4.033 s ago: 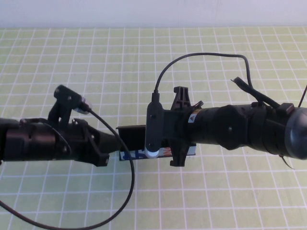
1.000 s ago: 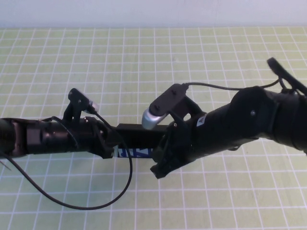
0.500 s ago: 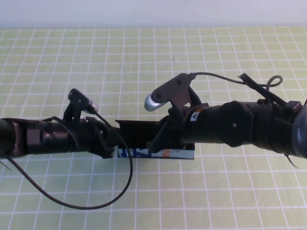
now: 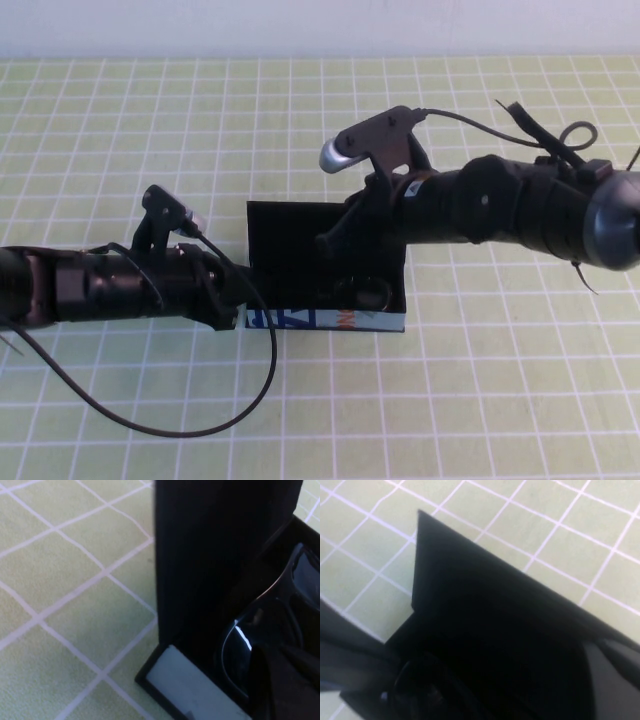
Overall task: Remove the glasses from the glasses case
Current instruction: Pick up the glasses from the glasses case
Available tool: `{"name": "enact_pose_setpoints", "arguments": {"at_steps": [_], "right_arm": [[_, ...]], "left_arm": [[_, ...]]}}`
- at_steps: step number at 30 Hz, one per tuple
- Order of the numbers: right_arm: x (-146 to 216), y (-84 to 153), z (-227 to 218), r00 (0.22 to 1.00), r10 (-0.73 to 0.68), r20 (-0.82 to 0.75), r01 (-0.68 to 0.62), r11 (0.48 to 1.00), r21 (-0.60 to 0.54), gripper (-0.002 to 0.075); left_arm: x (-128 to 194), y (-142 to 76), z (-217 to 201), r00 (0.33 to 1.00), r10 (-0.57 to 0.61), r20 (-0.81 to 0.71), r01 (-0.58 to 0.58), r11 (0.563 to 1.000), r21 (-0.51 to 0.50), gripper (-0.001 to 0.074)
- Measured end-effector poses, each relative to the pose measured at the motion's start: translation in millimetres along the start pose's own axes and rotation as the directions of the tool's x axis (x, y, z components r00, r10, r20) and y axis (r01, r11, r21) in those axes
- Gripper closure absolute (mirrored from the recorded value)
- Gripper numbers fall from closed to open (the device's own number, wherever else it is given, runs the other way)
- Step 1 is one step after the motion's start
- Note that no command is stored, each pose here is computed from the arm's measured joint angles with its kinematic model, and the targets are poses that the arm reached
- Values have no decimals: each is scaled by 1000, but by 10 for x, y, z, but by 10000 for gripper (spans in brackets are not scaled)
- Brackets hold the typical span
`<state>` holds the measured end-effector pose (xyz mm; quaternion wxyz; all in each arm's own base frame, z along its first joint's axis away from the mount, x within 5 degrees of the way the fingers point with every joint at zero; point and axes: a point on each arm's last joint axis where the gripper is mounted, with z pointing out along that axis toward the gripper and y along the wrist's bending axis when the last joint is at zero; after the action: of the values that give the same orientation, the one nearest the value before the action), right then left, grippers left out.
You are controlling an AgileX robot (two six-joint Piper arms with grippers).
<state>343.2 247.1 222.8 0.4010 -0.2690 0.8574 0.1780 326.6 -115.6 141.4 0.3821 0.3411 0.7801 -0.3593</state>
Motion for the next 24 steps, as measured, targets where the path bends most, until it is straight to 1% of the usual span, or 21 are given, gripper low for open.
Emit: {"name": "enact_pose_setpoints", "arguments": {"at_steps": [3, 11, 18, 24], "right_arm": [[-39, -45, 141, 999, 11, -35, -12, 1000, -17, 743], [22, -189, 463, 985, 57, -165, -69, 996, -64, 743], [78, -250, 510, 974, 82, -210, -99, 992, -74, 743], [90, -246, 502, 969, 83, -231, -105, 991, -85, 743]], "left_arm": [[0, 0, 0, 1000, 0, 0, 0, 1000, 0, 739], [-1, -1, 0, 1000, 0, 1, 0, 1000, 1, 739], [-1, -1, 0, 1000, 0, 1, 0, 1000, 1, 739], [0, -2, 0, 1000, 1, 0, -1, 1000, 2, 739]]}}
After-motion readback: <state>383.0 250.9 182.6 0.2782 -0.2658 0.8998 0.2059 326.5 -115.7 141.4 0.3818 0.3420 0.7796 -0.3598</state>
